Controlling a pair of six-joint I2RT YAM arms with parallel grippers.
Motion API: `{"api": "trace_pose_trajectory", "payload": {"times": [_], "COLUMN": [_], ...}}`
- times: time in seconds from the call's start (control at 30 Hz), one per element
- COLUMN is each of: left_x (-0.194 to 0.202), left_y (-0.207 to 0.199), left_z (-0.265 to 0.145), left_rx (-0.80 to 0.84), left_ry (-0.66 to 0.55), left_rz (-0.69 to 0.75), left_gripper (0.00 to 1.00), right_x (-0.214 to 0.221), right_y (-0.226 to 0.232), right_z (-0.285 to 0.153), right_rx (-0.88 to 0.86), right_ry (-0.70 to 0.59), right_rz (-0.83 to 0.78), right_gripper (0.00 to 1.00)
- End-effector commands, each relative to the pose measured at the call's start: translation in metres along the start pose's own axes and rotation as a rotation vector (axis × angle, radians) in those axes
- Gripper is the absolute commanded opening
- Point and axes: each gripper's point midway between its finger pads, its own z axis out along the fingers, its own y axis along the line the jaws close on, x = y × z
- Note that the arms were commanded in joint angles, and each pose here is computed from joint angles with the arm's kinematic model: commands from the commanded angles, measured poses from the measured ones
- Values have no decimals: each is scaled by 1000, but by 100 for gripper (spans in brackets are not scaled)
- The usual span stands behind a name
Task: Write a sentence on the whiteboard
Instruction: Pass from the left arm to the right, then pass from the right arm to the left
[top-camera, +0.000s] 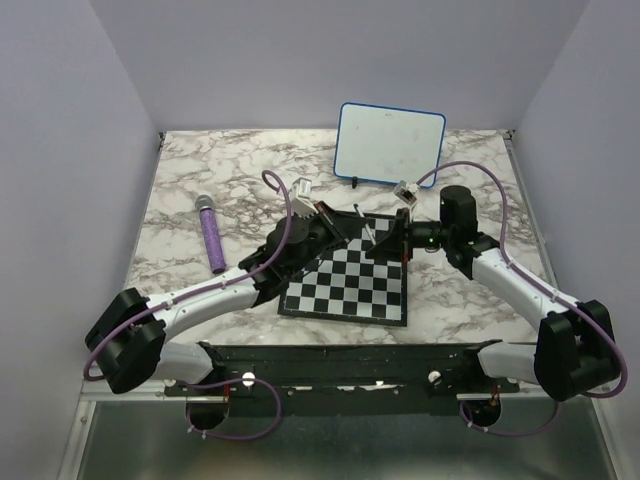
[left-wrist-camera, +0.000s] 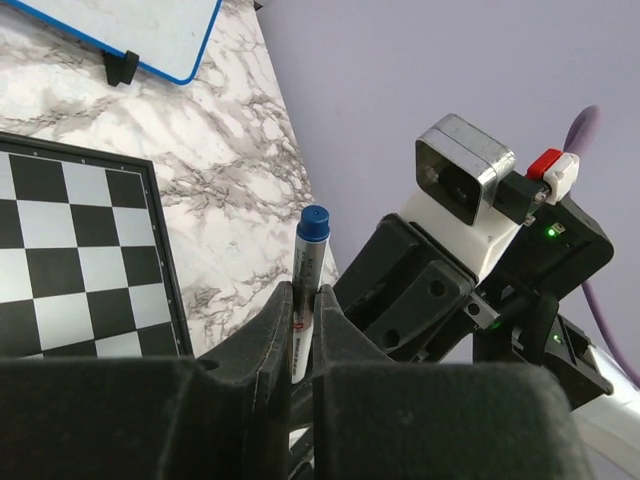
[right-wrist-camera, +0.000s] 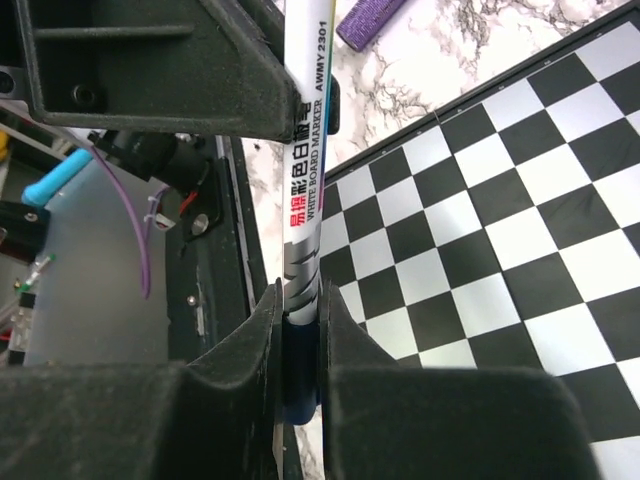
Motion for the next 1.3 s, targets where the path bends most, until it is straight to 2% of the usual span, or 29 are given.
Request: {"api": "trace_pose_trajectory", "payload": {"times": [0.0, 0.03, 0.07, 0.1, 0.13, 0.17, 0.2, 0.23, 0.3, 0.33, 0.4, 0.5, 0.57, 0.7, 0.73, 0.9, 1.17, 1.27], "left_x": [-9, -11, -12, -20, -24, -31, -41, -29, -36, -25, -10, 15, 19, 32, 38, 52, 57, 62], "left_y": [-3, -2, 2, -10, -9, 2, -9, -4, -10, -11, -3, -7, -20, -29, -25, -34, -40, -40], "left_z": [-12, -18, -25, -38, -46, -53, -68, -81, -103, -115, -136, -157, -158, -149, -143, -128, -118, -116], "left_rx": [0, -4, -6, 42, 56, 37, 92, 129, 195, 283, 347, 558, 653, 745, 750, 800, 813, 828], "left_ry": [-25, -23, -20, -18, -8, 6, 13, 116, 142, 199, 263, 319, 306, 380, 415, 439, 446, 480], "left_rz": [71, 100, 138, 202, 246, 289, 332, 438, 591, 764, 903, 1041, 1060, 995, 977, 960, 924, 902], "left_gripper": [22, 57, 71, 83, 99, 99, 99, 99, 99, 99, 99, 99, 99, 99, 98, 95, 86, 76], "right_x": [-12, -9, -14, -5, -4, -2, 0, 1, 5, 8, 16, 23, 30, 40, 43, 50, 67, 70], "right_y": [6, 6, 9, 7, 8, 7, 4, 2, 3, 5, 15, 23, 28, 38, 41, 48, 55, 59], "right_z": [-1, -3, -4, -7, -8, -9, -13, -15, -20, -21, -25, -25, -23, -21, -19, -15, -4, 0], "right_rx": [-10, -7, -10, -13, -20, -20, 1, 7, 2, -11, -76, -118, -140, -195, -208, -244, -296, -315], "right_ry": [13, 27, 31, 70, 87, 106, 138, 156, 200, 218, 249, 283, 301, 330, 338, 363, 426, 439], "right_rz": [-95, -95, -115, -169, -204, -235, -278, -300, -349, -364, -397, -451, -473, -509, -517, -535, -534, -529], "right_gripper": [7, 7, 6, 7, 7, 7, 7, 7, 8, 8, 8, 8, 9, 9, 9, 9, 9, 9]}}
